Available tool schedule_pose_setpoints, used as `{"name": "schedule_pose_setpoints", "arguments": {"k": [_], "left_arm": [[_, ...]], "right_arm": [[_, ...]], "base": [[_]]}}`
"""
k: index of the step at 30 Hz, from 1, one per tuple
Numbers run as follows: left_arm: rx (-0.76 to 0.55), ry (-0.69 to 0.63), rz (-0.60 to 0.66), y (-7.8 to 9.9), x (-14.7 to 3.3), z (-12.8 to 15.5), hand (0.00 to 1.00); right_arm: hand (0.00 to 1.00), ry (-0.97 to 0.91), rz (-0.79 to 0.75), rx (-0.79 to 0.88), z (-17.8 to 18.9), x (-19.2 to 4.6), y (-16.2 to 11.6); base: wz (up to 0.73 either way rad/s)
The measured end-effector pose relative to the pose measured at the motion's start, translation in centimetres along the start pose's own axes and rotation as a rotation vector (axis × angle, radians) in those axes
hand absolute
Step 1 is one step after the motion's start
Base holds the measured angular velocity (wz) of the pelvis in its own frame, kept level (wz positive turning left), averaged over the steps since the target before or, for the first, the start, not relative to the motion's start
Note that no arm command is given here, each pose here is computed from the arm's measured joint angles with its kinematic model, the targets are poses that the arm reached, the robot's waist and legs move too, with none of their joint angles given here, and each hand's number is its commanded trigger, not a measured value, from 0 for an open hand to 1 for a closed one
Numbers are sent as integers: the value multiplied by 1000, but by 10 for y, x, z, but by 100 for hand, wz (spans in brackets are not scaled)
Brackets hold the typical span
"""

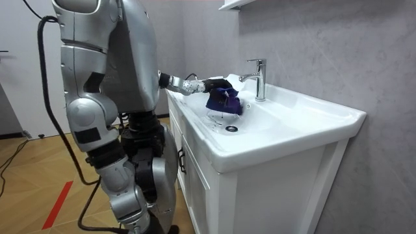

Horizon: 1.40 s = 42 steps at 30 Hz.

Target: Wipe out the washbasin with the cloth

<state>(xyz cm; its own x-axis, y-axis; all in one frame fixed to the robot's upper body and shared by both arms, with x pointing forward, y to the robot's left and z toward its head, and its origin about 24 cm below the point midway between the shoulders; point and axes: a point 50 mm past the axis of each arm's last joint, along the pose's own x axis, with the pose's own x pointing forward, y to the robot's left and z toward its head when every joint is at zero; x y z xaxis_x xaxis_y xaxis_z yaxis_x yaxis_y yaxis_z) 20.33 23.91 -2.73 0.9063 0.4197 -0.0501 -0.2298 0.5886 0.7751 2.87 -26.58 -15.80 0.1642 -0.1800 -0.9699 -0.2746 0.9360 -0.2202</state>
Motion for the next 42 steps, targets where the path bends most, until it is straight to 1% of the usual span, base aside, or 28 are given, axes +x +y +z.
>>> {"name": "schedule_pose_setpoints", "arguments": {"k": [6, 10, 16, 24, 29, 33, 42], "left_arm": [[26, 33, -23, -5, -3, -9, 100], [111, 59, -44, -10, -7, -21, 100], [196, 58, -25, -5, -6, -25, 100], [235, 47, -19, -1, -4, -27, 100], [319, 25, -15, 4, -2, -29, 100], [366, 38, -26, 3, -3, -34, 100], [378, 43, -26, 4, -3, -35, 100]], "right_arm": [[0, 32, -2, 0, -5, 1, 1], [0, 46, -8, 6, -11, 0, 4], [0, 77, 13, 15, -16, 0, 12], [0, 79, 16, 15, -16, 1, 13], [0, 77, 15, 14, -15, 1, 13], [0, 82, 19, 16, -16, 1, 13], [0, 85, 18, 18, -16, 1, 12]], "base": [[-6], [-5], [0], [0], [0], [-2], [0]]}}
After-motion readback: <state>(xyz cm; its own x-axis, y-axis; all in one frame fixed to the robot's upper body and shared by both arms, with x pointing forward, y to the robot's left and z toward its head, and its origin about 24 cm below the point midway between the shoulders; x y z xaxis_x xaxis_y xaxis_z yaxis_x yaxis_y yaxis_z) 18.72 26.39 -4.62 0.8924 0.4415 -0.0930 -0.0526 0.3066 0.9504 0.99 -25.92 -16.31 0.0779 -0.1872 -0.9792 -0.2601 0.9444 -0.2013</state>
